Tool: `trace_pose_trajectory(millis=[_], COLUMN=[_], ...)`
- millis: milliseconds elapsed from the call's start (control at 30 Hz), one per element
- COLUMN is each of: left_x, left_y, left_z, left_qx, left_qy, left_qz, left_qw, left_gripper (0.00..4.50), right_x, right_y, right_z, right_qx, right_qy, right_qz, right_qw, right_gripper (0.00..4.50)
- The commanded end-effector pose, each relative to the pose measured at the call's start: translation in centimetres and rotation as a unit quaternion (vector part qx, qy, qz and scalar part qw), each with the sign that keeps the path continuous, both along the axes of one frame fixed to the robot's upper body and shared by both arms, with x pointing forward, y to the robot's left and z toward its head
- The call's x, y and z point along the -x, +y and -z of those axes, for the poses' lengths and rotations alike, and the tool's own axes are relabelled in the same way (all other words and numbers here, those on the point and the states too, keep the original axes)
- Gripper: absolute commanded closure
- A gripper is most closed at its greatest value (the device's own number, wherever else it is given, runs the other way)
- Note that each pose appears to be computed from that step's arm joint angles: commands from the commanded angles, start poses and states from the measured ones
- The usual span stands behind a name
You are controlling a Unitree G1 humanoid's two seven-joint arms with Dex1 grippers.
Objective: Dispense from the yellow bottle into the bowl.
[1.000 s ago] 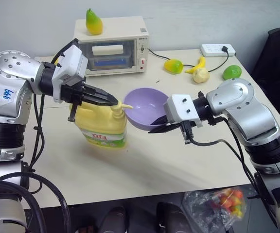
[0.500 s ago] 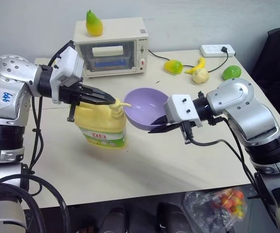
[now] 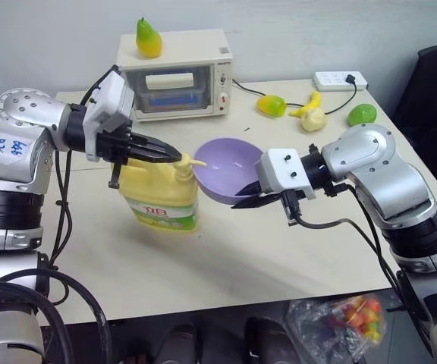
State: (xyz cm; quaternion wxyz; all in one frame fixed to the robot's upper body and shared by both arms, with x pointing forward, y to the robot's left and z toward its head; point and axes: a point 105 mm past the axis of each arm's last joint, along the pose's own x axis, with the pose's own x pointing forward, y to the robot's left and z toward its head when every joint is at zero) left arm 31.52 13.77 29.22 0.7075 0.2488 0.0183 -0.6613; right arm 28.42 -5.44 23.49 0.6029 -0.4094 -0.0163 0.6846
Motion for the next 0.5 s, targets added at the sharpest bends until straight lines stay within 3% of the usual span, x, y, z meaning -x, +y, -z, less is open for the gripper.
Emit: trace_pose_trajectory(millis=[33, 200, 500], left_x=[1.4, 3.6, 5.4], left_y=[-0.7, -0.7, 1.0], left_z=[-3.9, -7.0, -7.0], left_qx=[0.045, 0.064, 0.049], left_qy=[-0.012, -0.033, -0.045], left_qz=[0.023, 0.05, 0.034], left_qw=[0.999, 0.996, 0.997], left_gripper=[4.45, 4.45, 4.45], right_x=[0.4, 0.3, 0.3], right_y=[0.0, -0.3, -0.9], right_z=[-0.7, -0.5, -0.6], right_qx=[-0.007, -0.005, -0.019], right_qy=[-0.022, -0.022, -0.016], right_qz=[-0.01, -0.006, 0.012], right_qw=[1.0, 1.0, 1.0], right_gripper=[4.5, 4.5, 4.5])
